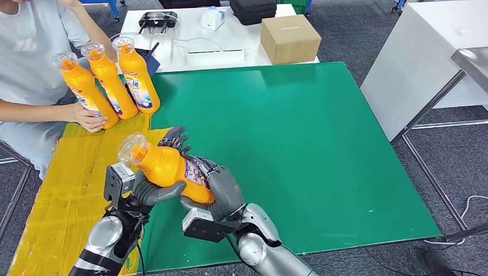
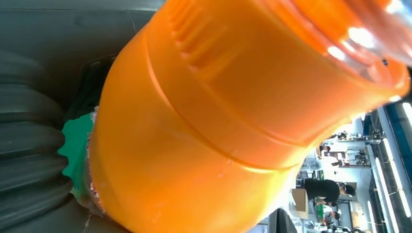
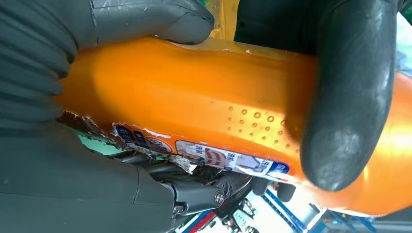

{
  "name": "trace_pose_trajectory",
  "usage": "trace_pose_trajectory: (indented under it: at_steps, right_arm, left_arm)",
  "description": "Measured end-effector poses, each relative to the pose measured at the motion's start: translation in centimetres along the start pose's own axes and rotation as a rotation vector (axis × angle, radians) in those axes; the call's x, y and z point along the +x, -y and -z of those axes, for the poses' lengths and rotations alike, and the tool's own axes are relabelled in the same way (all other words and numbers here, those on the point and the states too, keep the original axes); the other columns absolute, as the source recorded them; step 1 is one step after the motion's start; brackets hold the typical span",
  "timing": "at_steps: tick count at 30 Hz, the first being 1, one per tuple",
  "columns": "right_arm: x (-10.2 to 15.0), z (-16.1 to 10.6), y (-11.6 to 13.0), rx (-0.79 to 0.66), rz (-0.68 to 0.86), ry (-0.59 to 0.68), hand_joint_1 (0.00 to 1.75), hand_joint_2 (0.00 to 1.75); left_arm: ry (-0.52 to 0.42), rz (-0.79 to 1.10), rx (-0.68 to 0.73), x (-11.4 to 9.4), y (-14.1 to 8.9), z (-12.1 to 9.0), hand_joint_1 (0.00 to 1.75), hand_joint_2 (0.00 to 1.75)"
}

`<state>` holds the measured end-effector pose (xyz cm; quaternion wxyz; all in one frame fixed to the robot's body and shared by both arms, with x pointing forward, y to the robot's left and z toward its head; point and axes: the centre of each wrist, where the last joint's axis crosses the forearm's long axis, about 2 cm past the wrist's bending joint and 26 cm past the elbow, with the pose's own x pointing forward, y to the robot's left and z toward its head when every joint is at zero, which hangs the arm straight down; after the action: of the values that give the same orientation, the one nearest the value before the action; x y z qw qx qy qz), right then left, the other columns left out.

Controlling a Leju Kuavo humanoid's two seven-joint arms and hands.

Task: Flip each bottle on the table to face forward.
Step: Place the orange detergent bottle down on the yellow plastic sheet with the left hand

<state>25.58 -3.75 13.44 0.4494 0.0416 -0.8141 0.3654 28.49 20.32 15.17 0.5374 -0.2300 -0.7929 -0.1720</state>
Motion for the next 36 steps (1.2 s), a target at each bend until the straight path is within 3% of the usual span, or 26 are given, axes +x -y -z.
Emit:
trace_pose_trajectory:
  at_steps: [2, 18, 19, 23, 24, 32, 36]
  right_arm:
    - [-0.1, 0.1, -0.1, 0.01, -0.003, -0.001, 1.75, 1.75]
    - [-0.5, 0.1, -0.4, 0.039, -0.016, -0.013, 1.75, 1.75]
    - [-0.5, 0.1, -0.4, 0.04, -0.015, -0.014, 1.69, 1.75]
    - [-0.6, 0.0, -0.5, 0.041, -0.017, -0.017, 0.09, 1.75]
    - [-0.6, 0.0, -0.5, 0.04, -0.017, -0.016, 0.0, 1.75]
    - [-0.7, -0.4, -0.8, 0.012, -0.017, -0.006, 0.0, 1.75]
    - [-0.7, -0.5, -0.8, -0.008, -0.019, -0.003, 0.0, 0.0]
  left_arm:
    - [-0.005, -0.003, 0.001, -0.1, 0.0, -0.1, 1.71, 1.75]
    - [-0.03, -0.009, 0.008, -0.7, -0.1, -0.3, 1.75, 1.75]
    - [-0.031, -0.009, 0.009, -0.8, -0.1, -0.3, 1.75, 1.75]
    - [-0.032, -0.002, 0.017, -0.8, -0.1, -0.2, 1.75, 1.75]
    - [-0.032, 0.007, 0.022, -0.8, -0.2, -0.1, 1.75, 1.75]
    - [-0.022, 0.133, 0.063, -0.4, -0.4, 0.8, 1.75, 1.75]
    - [-0.026, 0.222, 0.092, -0.3, -0.3, 0.9, 1.75, 1.75]
